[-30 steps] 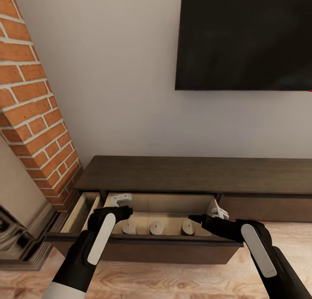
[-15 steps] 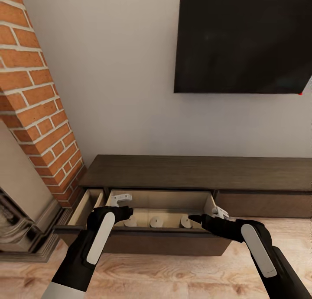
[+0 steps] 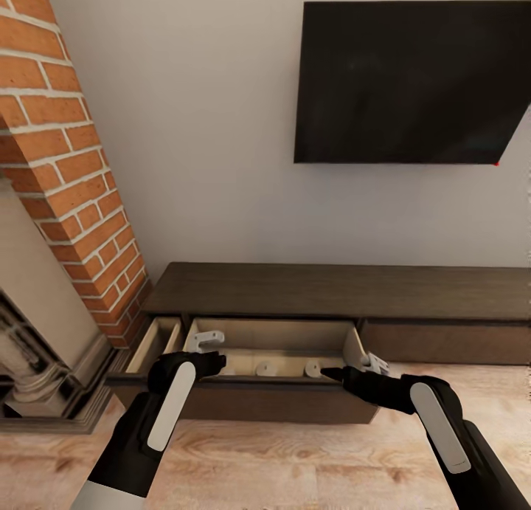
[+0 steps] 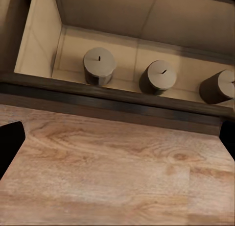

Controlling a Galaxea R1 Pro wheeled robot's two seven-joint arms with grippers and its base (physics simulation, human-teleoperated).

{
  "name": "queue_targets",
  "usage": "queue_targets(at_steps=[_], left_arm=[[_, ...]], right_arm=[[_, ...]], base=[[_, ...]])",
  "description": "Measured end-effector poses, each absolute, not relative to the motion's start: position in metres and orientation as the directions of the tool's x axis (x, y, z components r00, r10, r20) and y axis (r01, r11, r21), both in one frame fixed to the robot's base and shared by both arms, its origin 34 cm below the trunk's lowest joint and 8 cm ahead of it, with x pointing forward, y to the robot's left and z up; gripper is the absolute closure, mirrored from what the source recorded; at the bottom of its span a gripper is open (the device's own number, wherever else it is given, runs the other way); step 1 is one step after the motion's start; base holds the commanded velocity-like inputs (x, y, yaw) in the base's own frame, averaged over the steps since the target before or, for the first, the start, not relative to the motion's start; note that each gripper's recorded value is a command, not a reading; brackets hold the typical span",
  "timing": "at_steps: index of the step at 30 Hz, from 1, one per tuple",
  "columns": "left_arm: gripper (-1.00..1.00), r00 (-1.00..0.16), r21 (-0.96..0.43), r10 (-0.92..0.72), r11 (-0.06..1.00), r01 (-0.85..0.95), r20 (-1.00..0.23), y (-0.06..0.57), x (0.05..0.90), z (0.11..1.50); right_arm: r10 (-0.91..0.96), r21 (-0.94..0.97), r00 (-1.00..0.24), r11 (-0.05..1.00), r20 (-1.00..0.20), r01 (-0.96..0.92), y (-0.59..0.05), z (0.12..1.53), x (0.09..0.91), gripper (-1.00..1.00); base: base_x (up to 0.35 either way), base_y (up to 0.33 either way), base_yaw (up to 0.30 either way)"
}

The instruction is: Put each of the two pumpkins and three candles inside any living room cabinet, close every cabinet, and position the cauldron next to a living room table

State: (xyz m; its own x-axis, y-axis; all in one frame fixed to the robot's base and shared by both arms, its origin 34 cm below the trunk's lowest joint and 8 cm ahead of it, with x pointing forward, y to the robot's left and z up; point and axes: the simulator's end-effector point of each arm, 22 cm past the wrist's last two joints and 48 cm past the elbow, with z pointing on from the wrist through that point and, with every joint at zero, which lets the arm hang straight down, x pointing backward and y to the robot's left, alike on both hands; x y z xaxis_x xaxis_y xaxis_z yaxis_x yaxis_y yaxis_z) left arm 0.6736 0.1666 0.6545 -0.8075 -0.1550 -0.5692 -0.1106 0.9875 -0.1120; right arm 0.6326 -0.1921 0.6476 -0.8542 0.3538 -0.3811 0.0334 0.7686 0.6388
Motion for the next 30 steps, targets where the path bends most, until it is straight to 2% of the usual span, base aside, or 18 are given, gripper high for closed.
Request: queue_targets(at_steps=[17, 30], left_arm=[[-1.0, -0.809, -0.111, -0.154, 0.988, -0.11, -0.568, 0.167, 0.674, 0.656], [-1.0, -0.811, -0.113, -0.152, 0.988, -0.106, -0.565, 0.164, 0.669, 0.629]], right_arm=[[0.354, 0.637, -0.856, 0.77, -0.378, 0.037, -0.193, 0.648, 0.632, -1.0], [0.362, 0.637, -0.853, 0.769, -0.377, 0.045, -0.192, 0.617, 0.629, -1.0]], base=[[-0.288, 0.0, 0.0], [-0.031, 0.0, 0.0]])
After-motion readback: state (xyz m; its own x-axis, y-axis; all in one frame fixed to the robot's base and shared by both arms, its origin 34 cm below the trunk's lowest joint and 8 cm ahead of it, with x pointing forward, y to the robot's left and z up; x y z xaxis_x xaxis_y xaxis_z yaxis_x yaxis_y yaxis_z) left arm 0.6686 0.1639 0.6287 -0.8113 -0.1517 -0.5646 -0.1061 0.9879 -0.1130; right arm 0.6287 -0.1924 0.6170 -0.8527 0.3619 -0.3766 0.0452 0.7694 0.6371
